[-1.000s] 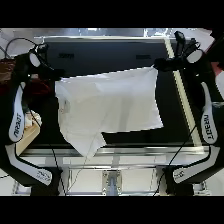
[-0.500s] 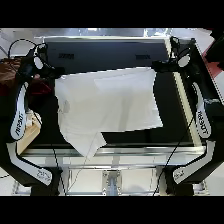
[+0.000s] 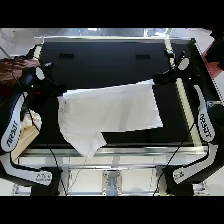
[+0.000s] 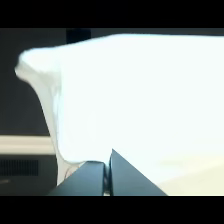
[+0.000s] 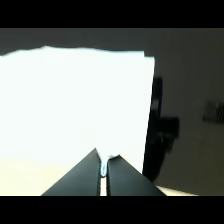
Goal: Fold the shirts.
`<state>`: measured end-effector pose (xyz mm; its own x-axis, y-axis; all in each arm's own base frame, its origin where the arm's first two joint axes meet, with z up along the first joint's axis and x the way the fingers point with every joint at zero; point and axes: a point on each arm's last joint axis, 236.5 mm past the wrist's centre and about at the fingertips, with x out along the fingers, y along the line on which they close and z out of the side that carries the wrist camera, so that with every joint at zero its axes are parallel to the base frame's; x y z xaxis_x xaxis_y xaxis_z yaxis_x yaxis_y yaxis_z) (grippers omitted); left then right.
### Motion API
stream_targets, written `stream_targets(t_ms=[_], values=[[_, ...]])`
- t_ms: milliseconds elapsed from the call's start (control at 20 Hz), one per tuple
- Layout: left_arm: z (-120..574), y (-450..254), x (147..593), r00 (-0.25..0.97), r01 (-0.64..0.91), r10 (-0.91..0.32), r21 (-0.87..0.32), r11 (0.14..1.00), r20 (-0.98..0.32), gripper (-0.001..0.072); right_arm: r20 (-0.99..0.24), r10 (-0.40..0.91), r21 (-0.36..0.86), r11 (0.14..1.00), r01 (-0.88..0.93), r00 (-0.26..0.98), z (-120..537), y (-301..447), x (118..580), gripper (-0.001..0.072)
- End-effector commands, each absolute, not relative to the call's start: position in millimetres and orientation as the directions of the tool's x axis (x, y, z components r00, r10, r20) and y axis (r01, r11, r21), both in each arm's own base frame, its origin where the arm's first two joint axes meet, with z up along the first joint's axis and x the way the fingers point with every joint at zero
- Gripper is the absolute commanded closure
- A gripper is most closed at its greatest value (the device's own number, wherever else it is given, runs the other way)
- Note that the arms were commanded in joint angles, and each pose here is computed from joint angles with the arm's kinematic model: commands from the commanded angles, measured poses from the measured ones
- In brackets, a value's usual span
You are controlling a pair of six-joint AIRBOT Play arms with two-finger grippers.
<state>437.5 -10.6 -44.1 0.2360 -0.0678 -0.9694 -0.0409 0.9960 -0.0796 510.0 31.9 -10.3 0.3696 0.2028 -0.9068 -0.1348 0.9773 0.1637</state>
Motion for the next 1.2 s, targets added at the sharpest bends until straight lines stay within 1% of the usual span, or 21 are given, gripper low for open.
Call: stream_targets(t_ms=[0,250,600,650,700,750,800,900,1000,1100,1150], values=[[-66.9,-11.2,397.1,0.172,-0.047,-0.067,-0.076,0.996,-0.983,0.0695,-0.933,0.191,0.162,0.98,-0.118,0.307,-42.8,29.7,490.9,0.0698],[-75.8,-17.5,385.9,0.138,-0.037,-0.073,-0.079,0.996,-0.988,0.0695,-0.949,0.184,0.166,0.982,-0.09,0.255,-77.3,28.4,471.5,0.0698],[-77.0,-30.8,375.9,0.097,-0.001,-0.077,-0.077,0.997,-0.992,0.0694,-0.96,0.198,0.189,0.98,-0.062,0.197,-108.6,31.4,465.1,0.0692],[-76.9,-29.4,376.1,0.098,-0.001,-0.073,-0.074,0.997,-0.993,0.0658,-0.957,0.216,0.21,0.976,-0.055,0.194,-107.5,35.8,464.4,0.0596],[-76.9,-27.5,376.0,0.097,-0.003,-0.07,-0.071,0.997,-0.993,0.0436,-0.957,0.23,0.223,0.973,-0.055,0.178,-104.5,38.9,461.2,0.0371],[-75.1,-25.8,374.7,0.095,-0.007,-0.069,-0.07,0.997,-0.993,0.0103,-0.962,0.236,0.229,0.971,-0.062,0.139,-100.8,40.2,453.9,0.0287],[-69.4,-23.5,373.0,0.098,-0.012,-0.07,-0.071,0.997,-0.993,0.0014,-0.97,0.231,0.226,0.971,-0.075,0.077,-95.6,39.1,441.5,0.0287],[-42.4,-17.0,373.0,0.153,-0.018,-0.062,-0.066,0.998,-0.986,0.0016,-0.984,0.166,0.172,0.979,-0.112,-0.06,-76.9,23.3,407.7,0.0286],[4.0,-10.5,371.2,0.26,-0.022,-0.053,-0.061,0.998,-0.964,0.0016,-0.991,0.074,0.089,0.985,-0.144,-0.108,-46.5,2.0,383.1,0.0286],[42.2,-7.0,349.1,0.325,-0.027,-0.051,-0.063,0.998,-0.944,0.0016,-0.998,-0.041,-0.034,0.987,-0.155,-0.038,-9.1,-26.2,377.9,0.0286],[45.9,-6.8,326.5,0.316,-0.03,-0.051,-0.064,0.998,-0.947,0.0016,-0.998,-0.056,-0.057,0.989,-0.135,0.01,9.3,-34.3,377.6,0.0286]])
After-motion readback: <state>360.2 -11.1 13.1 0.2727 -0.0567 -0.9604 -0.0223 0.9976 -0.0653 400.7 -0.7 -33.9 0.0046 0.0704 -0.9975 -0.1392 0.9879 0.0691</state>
